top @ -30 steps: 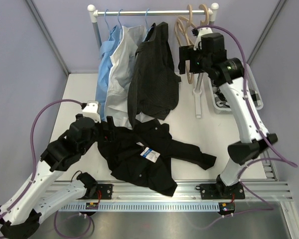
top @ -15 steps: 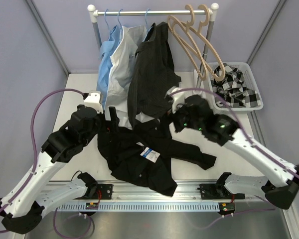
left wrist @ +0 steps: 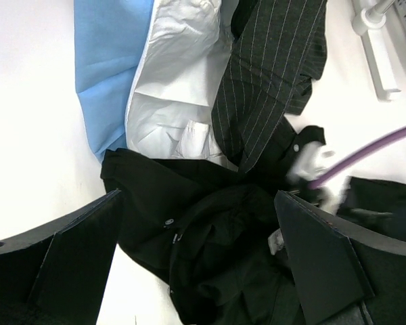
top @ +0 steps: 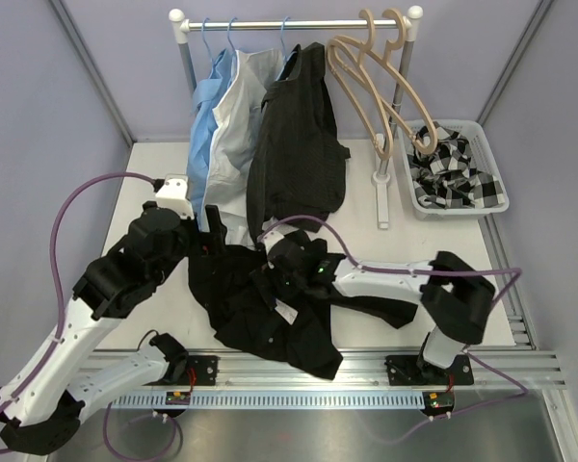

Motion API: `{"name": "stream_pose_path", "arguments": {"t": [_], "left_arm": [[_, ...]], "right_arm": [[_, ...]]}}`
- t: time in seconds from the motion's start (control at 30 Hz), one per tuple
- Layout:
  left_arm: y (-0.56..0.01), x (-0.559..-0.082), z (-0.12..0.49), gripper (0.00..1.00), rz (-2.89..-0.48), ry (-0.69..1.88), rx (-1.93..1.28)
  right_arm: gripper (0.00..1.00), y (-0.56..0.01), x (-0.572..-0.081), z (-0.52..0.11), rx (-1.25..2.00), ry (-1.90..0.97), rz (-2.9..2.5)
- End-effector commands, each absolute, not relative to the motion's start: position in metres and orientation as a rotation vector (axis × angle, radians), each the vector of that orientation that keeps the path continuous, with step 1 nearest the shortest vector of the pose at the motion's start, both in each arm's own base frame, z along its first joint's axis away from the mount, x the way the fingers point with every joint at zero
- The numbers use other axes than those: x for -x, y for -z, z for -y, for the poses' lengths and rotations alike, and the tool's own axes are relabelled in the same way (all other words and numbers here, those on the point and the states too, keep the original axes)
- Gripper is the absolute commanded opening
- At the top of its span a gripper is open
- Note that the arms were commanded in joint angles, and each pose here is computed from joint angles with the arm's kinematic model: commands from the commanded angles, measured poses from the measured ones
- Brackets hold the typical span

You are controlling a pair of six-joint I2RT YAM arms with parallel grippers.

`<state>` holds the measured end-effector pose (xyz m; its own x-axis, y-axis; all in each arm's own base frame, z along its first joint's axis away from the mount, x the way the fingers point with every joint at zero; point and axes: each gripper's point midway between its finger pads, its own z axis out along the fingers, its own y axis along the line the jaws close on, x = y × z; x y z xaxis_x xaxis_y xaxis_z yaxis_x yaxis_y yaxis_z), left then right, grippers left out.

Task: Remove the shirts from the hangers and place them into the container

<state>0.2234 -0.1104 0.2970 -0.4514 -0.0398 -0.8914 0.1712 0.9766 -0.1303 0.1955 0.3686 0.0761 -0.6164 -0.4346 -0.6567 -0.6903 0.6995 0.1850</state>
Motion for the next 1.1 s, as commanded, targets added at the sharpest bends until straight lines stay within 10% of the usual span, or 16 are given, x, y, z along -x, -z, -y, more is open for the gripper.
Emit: {"name": "stream_pose_path", "arguments": {"t": [0.0,0.33,0.43,0.5,1.07], "left_arm": [[-0.315,-0.221,0.106,0.99,-1.967,0.271,-0.062],[-0.308,-0.215,0.105,0.99,-1.979,0.285,-0.069],[-0.308,-0.216,0.106,0.99,-1.98,0.282,-0.075],[-0.31,-0.216,0.105,0.99,-1.976,0.278,-0.074],[-0.32,-0.223,0.11,0.99,-1.968,0.268,-0.102]], "right_arm": [[1.0,-0.068,-0.204,-0.402,0.776,-0.59,-2.287],[0.95,0.028,-0.195,-0.333,0.68,-0.05,-2.553],[0.19,0.031,-0.189,-0.313,0.624,0.021,-2.589],[0.0,0.02,-0.186,-0.298,0.557,0.026,-2.581],[0.0,-0.238,-0.241,-0.084,-0.239,0.127,-2.161]]}}
